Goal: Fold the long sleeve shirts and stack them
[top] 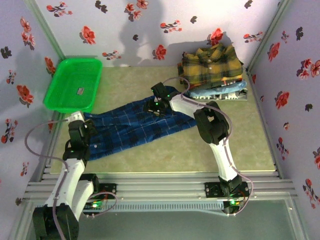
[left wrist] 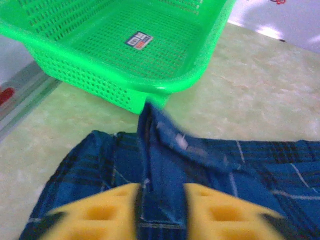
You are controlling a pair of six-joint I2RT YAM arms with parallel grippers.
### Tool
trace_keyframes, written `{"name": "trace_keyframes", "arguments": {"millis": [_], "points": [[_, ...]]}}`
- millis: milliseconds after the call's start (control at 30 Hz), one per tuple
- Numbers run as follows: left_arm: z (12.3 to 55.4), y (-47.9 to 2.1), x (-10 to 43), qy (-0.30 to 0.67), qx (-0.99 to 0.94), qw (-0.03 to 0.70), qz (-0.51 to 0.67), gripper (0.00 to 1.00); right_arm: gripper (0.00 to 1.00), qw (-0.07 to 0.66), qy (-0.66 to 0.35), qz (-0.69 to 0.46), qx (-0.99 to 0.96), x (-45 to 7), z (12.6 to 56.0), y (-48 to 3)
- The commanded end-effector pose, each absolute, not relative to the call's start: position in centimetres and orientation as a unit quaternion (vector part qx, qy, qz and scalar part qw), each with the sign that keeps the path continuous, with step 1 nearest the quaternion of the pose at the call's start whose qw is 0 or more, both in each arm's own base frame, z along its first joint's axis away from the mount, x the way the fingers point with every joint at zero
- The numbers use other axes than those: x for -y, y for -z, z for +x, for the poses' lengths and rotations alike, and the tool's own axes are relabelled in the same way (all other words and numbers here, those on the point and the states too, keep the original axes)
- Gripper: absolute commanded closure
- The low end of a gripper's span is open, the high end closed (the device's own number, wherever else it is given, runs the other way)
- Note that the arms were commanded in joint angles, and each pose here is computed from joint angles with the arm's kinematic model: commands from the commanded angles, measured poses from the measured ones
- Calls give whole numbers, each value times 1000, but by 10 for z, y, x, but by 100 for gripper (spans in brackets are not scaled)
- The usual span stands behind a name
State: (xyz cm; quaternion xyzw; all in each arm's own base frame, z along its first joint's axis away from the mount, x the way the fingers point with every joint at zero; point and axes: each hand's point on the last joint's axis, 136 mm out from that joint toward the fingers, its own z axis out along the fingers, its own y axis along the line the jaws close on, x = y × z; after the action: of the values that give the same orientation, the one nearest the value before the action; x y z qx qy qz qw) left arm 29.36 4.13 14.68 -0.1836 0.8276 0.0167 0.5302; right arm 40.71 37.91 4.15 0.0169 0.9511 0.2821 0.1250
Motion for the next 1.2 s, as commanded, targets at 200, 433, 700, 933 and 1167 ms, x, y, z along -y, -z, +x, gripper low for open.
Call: {"name": "trace_keyframes", "arguments": {"millis": [200, 433, 700, 933, 1167], "points": [[277, -198, -37, 48, -816, 513, -264, 20, 36, 121, -293, 23, -948, -381, 392, -48], [253, -237, -6, 105, -841, 467, -253, 8, 30, 158, -286, 33, -944, -359, 382, -83], [229, -215, 31, 130, -911, 361, -152, 7, 27, 171, -238, 20, -956, -333, 338, -94], [240, -160, 62, 140, -964, 206, -90, 24, 35, 210, -121, 76, -967, -266, 299, -79], [273, -110, 61, 89, -985, 106, -101, 37, 44, 204, -133, 97, -965, -277, 289, -54]]}}
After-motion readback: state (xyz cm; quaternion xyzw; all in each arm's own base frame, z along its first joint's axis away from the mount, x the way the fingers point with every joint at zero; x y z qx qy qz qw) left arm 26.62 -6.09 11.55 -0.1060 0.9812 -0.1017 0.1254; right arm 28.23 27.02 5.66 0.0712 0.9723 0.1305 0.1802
